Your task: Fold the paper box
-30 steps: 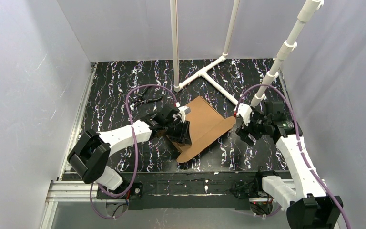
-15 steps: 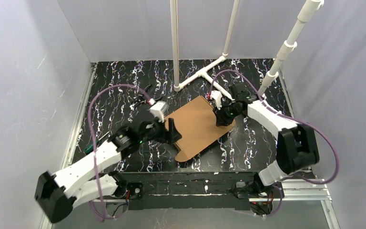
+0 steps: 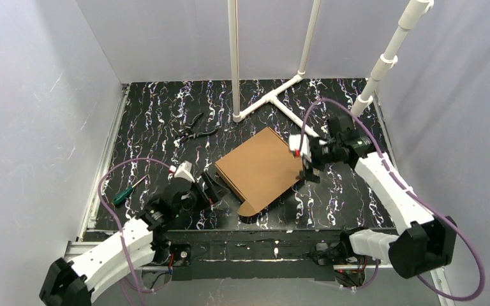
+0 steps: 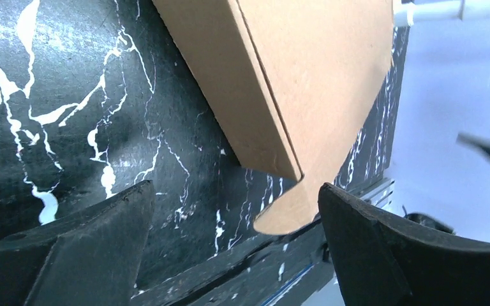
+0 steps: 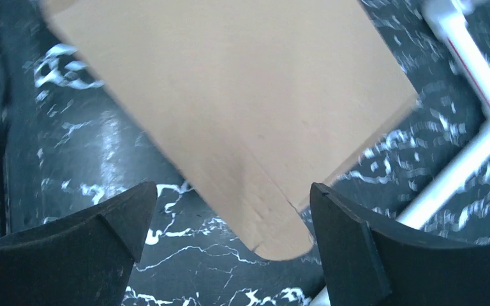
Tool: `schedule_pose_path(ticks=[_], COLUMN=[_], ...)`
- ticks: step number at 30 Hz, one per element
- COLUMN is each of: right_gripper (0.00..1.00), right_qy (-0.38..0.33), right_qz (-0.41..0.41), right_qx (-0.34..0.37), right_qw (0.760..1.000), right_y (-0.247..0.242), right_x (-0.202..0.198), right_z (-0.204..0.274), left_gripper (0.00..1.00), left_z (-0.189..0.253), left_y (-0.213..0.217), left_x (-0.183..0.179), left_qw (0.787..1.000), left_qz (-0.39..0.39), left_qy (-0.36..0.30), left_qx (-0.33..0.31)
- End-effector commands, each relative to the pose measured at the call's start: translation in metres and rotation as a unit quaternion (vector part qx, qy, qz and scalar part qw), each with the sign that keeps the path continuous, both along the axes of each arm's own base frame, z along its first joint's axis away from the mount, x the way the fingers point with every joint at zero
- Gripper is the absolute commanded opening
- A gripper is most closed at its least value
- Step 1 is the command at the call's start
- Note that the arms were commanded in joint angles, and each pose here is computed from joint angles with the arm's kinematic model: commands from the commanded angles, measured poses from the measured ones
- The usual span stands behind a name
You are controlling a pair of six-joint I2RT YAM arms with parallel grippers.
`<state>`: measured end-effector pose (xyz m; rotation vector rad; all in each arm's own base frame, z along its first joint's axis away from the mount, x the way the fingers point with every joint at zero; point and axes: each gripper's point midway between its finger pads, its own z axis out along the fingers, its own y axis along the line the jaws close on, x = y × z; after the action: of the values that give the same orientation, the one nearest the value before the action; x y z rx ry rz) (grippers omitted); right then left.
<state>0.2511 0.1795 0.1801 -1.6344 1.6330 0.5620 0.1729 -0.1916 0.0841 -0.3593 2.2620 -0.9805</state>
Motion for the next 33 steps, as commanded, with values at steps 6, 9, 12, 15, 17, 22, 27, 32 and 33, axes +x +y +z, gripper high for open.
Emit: schedule_pose_path(ticks=[6,9,12,15,17,22,27,32,33], right_gripper=[0.98,0.98,0.98,0.98,0.98,0.98,0.94,0.75,0.69], right_qy=[-0.08,-0.116,-0.144,-0.095,-0.045,-0.026,0.076,0.247,0.268], right_qz=[0.205,0.197,0.194,0.123,0.116,0.105,0.028,0.008,0.016], right_qx=[-0.046,-0.075,-0.098,-0.06,-0.043,-0.078,-0.079,-0.02,-0.012], right_qw=[0.974,0.971,0.965,0.986,0.991,0.991,0.994,0.969,0.963], right_y=[0.013,0.021,0.028,0.038,0.036,0.003,-0.019,0.0,0.003], right_x=[-0.045,-0.028,-0.023,-0.023,-0.042,-0.065,-0.075,-0.089,-0.092], right_z=[-0.065,-0.075,-0.082,-0.058,-0.037,-0.035,-0.051,-0.049,-0.049], left_gripper=[0.97,0.94,0.91,0.9,0.9,0.68,0.69,0.98,0.98], left_z=[0.009,0.0,-0.003,0.002,0.009,0.006,0.054,0.11,0.111], left_y=[-0.02,-0.019,-0.022,-0.024,-0.029,-0.026,-0.012,-0.006,-0.008], left_x=[0.034,0.036,0.04,0.048,0.055,0.058,0.059,0.095,0.103], left_qw=[0.988,0.979,0.974,0.98,0.99,0.994,0.973,0.947,0.949], left_qz=[0.077,0.106,0.12,0.11,0.075,-0.071,-0.15,-0.185,-0.197], left_qy=[0.128,0.171,0.183,0.16,0.116,0.02,-0.099,-0.193,-0.19], left_qx=[-0.042,-0.041,-0.056,-0.051,-0.039,0.076,0.148,0.18,0.156])
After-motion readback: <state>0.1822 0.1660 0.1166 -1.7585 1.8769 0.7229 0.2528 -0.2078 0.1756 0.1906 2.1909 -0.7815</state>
